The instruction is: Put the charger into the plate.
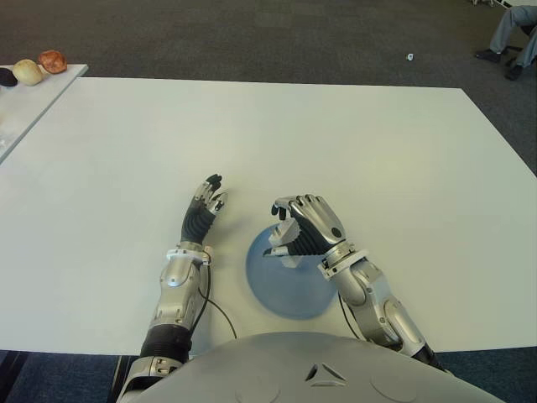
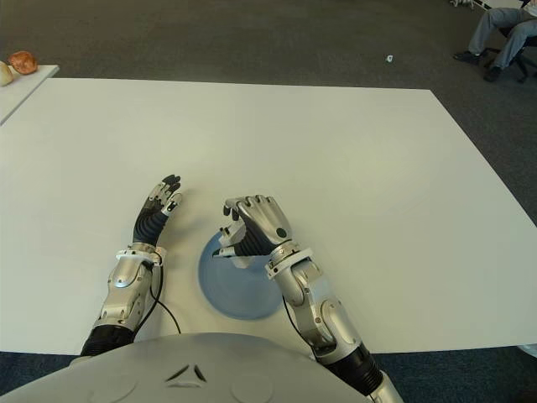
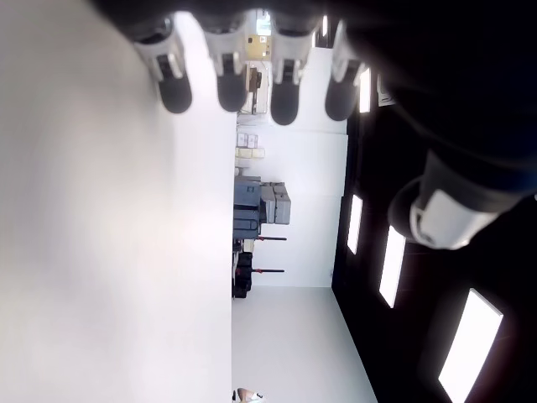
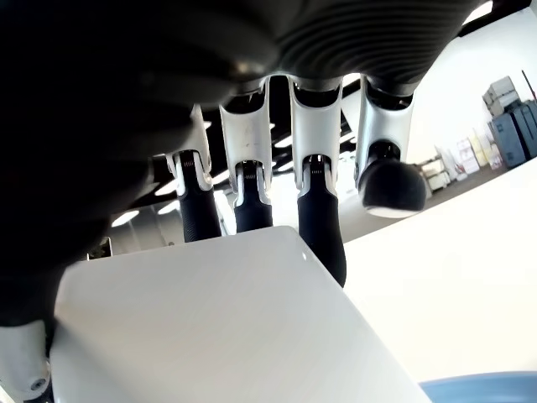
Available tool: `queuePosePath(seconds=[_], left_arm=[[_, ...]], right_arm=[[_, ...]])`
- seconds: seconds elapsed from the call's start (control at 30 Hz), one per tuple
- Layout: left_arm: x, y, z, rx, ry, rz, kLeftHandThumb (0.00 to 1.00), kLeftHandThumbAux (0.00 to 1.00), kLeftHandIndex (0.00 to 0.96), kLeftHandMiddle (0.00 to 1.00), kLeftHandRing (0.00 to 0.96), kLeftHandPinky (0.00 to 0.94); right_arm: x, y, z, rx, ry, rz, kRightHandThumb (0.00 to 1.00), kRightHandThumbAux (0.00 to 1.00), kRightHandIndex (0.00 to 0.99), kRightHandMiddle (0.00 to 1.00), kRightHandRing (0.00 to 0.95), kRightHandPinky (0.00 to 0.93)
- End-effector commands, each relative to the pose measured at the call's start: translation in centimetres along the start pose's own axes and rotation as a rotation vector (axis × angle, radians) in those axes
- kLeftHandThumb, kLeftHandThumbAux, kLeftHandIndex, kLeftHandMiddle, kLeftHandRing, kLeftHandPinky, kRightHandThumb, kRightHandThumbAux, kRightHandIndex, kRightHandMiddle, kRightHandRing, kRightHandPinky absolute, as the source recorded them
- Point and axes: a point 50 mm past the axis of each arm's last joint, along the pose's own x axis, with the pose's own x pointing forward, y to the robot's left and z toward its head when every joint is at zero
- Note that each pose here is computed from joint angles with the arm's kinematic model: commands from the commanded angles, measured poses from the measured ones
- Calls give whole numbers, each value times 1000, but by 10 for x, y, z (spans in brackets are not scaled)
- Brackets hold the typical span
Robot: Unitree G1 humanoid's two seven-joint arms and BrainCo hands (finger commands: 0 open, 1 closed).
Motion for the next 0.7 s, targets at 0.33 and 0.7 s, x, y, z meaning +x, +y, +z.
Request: queuePosePath(seconds=[0.33, 0.7], left_arm=[[-10, 2, -18, 16, 101, -10, 0, 541, 123, 99, 29, 0], [-10, 2, -18, 18, 107, -5, 0, 536, 121, 85, 20, 0]], right_arm=[[-5, -1, -8, -7, -13, 123, 404, 295, 34, 39, 44, 63], [-7, -5, -10, 64, -24, 163, 252, 201, 0, 0, 0, 0]])
